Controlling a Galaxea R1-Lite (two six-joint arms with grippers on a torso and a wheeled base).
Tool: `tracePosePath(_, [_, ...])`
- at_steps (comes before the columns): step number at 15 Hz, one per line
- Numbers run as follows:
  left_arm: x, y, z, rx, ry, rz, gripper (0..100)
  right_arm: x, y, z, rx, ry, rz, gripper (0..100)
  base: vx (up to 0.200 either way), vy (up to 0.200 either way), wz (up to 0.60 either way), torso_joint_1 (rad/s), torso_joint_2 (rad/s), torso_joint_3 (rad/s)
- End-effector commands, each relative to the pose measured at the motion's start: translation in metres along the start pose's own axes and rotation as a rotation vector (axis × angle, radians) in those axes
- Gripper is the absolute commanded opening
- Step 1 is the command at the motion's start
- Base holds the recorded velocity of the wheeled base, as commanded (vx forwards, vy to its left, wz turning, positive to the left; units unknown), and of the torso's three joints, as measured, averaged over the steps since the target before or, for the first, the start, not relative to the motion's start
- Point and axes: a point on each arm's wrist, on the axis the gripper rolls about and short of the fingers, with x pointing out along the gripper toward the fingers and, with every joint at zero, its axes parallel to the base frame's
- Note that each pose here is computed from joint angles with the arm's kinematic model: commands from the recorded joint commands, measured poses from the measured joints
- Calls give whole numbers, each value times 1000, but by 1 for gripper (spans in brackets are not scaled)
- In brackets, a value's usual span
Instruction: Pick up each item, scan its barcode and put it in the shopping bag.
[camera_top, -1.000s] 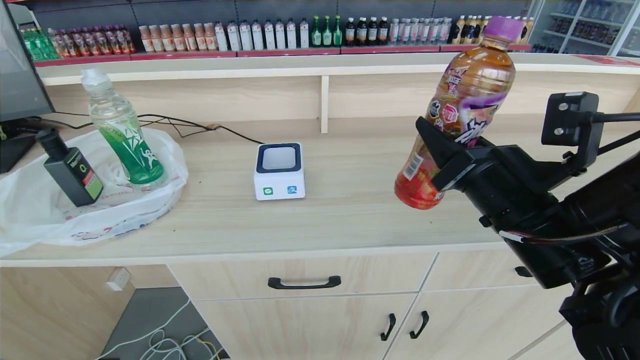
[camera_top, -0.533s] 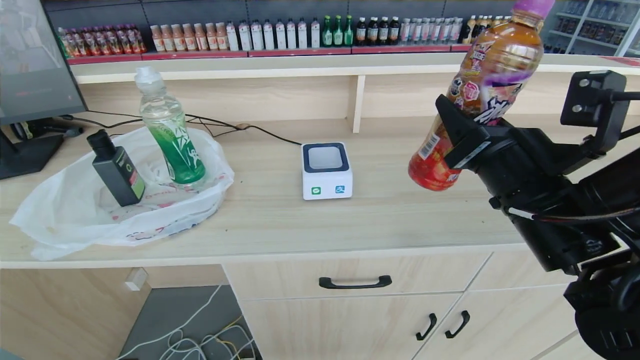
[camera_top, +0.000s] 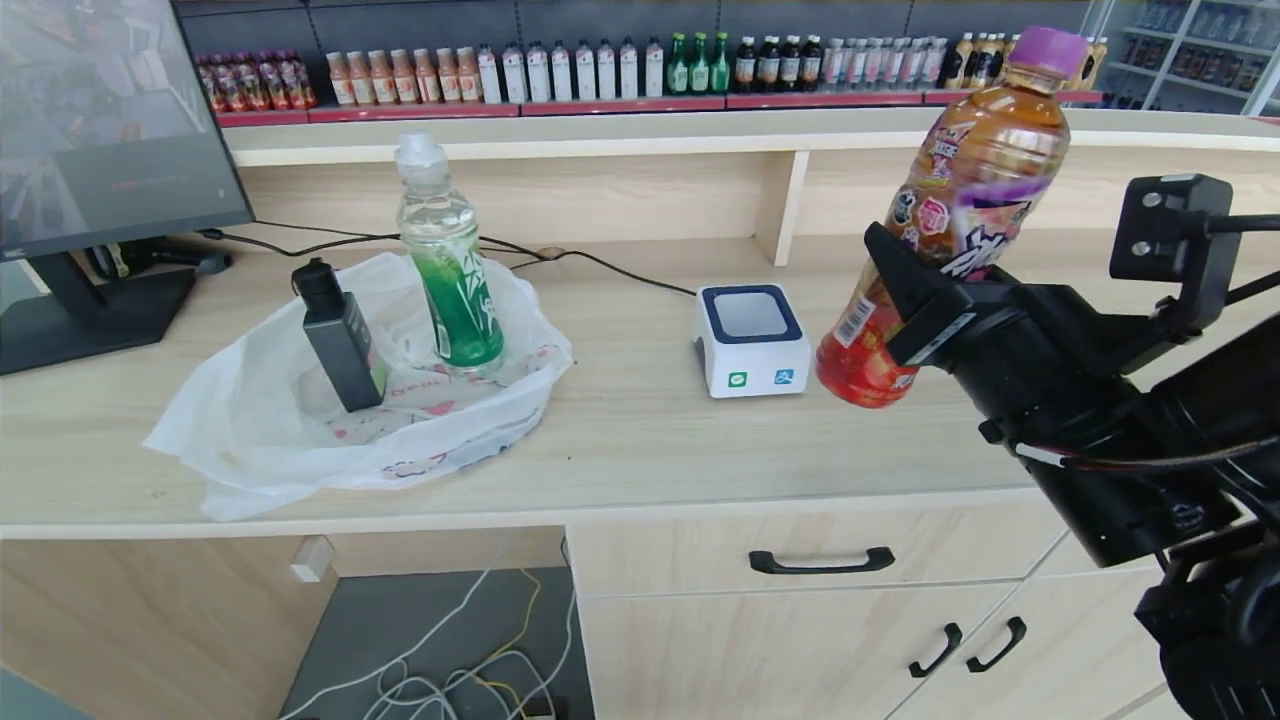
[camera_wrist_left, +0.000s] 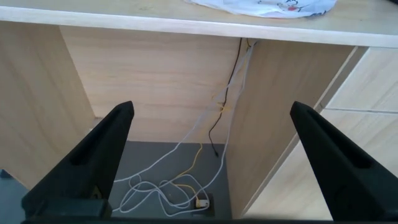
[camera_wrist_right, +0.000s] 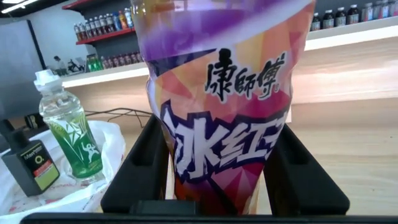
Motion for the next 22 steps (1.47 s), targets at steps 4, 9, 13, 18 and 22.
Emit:
tracePosePath(4, [0, 0, 0, 0, 0, 0, 100, 0, -6, -2, -93, 6, 12, 0, 0, 0, 0, 0, 0, 0])
tracePosePath(9, [0, 0, 0, 0, 0, 0, 100, 33, 3, -14, -172, -45, 42, 0, 0, 0, 0, 0, 0, 0])
tracePosePath(13, [0, 0, 0, 0, 0, 0, 100, 55, 6, -34, -204, -50, 56, 0, 0, 0, 0, 0, 0, 0])
tracePosePath(18, [0, 0, 0, 0, 0, 0, 100, 74, 3, -44, -334, -75, 30, 0, 0, 0, 0, 0, 0, 0])
tracePosePath(22, [0, 0, 0, 0, 0, 0, 100, 84, 11, -42, -412, -129, 61, 0, 0, 0, 0, 0, 0, 0])
